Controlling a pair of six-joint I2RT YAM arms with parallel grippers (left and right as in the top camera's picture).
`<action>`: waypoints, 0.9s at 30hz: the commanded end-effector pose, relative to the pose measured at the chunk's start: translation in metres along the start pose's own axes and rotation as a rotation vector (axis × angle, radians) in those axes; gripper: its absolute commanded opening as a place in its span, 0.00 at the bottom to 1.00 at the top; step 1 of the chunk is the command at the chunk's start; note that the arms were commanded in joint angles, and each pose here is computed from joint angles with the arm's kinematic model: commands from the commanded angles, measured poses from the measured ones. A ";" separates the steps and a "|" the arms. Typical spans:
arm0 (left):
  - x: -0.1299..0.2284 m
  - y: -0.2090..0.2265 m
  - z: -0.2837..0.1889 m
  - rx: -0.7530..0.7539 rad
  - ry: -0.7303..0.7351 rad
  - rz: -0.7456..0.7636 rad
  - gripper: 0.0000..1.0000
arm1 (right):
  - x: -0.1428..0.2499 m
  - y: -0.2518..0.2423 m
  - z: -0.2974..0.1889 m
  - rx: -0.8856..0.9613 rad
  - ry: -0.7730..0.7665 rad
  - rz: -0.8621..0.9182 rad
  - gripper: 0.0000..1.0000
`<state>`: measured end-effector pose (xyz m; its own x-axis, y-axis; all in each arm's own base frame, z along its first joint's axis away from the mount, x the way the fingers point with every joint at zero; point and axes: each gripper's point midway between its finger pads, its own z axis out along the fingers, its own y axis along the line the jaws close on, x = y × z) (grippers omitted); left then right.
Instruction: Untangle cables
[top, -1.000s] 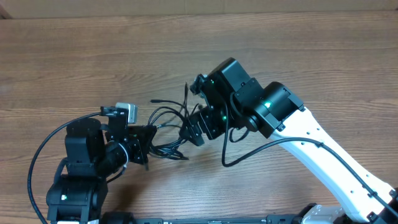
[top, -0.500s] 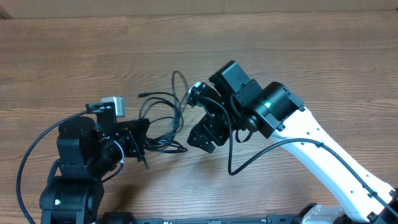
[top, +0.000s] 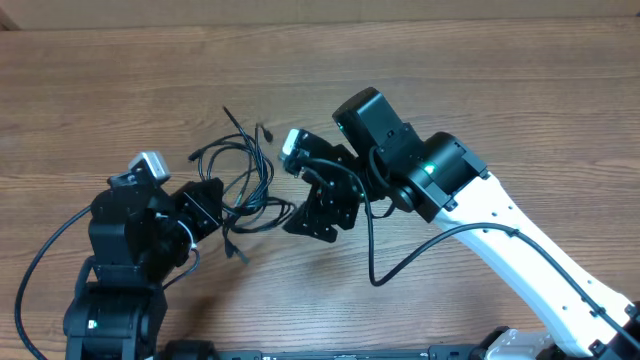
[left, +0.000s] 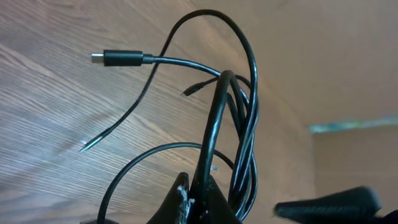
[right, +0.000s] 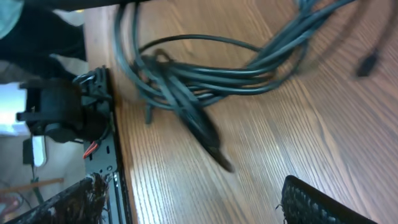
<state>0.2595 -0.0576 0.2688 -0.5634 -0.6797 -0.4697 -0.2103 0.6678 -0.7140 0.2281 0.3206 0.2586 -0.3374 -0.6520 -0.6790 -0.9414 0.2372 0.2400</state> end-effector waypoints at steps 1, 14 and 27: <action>-0.013 -0.017 -0.005 0.036 -0.022 -0.103 0.04 | -0.005 0.010 -0.002 -0.041 -0.048 -0.080 0.88; -0.026 -0.064 -0.017 0.142 0.038 -0.082 0.04 | -0.004 -0.003 0.017 -0.025 -0.094 -0.108 0.53; -0.021 -0.044 -0.019 0.041 0.042 -0.044 0.04 | -0.005 -0.020 0.017 0.064 -0.092 -0.016 0.04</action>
<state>0.2655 -0.0737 0.3110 -0.6092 -0.7071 -0.3590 -0.2232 0.5873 -0.7780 0.2395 0.3365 0.2398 -0.2788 -0.6073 -0.7439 -0.9601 0.1950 0.2006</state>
